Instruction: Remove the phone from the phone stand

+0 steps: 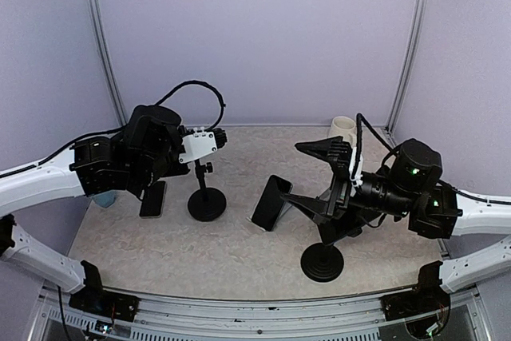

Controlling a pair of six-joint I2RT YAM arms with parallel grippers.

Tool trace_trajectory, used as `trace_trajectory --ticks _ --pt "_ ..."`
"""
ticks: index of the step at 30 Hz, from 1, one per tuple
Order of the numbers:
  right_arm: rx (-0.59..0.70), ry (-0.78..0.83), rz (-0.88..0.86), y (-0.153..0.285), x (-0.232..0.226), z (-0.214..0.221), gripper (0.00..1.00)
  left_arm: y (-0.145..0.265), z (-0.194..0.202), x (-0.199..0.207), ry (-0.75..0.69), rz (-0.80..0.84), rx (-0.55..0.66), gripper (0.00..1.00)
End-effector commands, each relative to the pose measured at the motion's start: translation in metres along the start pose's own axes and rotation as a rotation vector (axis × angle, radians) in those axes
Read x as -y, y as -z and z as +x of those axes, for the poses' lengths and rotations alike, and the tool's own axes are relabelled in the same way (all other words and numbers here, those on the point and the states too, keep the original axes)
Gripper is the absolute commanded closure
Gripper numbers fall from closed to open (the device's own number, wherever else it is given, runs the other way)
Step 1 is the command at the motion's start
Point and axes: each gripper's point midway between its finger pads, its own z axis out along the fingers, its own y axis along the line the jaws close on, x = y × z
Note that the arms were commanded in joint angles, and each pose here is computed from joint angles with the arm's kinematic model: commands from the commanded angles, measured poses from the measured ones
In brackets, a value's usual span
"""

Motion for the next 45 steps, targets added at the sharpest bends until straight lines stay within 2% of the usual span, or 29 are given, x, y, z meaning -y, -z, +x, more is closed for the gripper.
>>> trace_trajectory --ticks 1,6,14,21,25,36,45 --pt "0.029 0.0 0.03 0.005 0.007 -0.005 0.07 -0.01 -0.003 -0.058 0.09 -0.153 -0.046 0.89" --pt "0.03 -0.001 0.027 0.006 0.006 -0.004 0.07 -0.037 0.009 -0.071 0.089 -0.158 -0.137 0.9" --pt "0.034 -0.004 0.032 0.008 0.007 -0.004 0.07 -0.065 0.038 -0.117 0.154 -0.261 -0.24 0.9" --pt "0.041 -0.01 0.024 0.003 0.007 -0.003 0.07 -0.096 0.084 -0.144 0.21 -0.304 -0.389 0.9" --pt "0.04 -0.014 0.021 0.002 0.009 -0.004 0.07 -0.106 0.107 -0.156 0.234 -0.333 -0.435 0.91" --pt "0.03 -0.022 0.023 0.0 0.014 -0.006 0.07 -0.13 0.165 -0.169 0.235 -0.399 -0.587 0.91" --pt "0.021 -0.026 0.012 -0.009 0.014 -0.003 0.07 -0.152 0.171 -0.159 0.22 -0.373 -0.597 0.92"
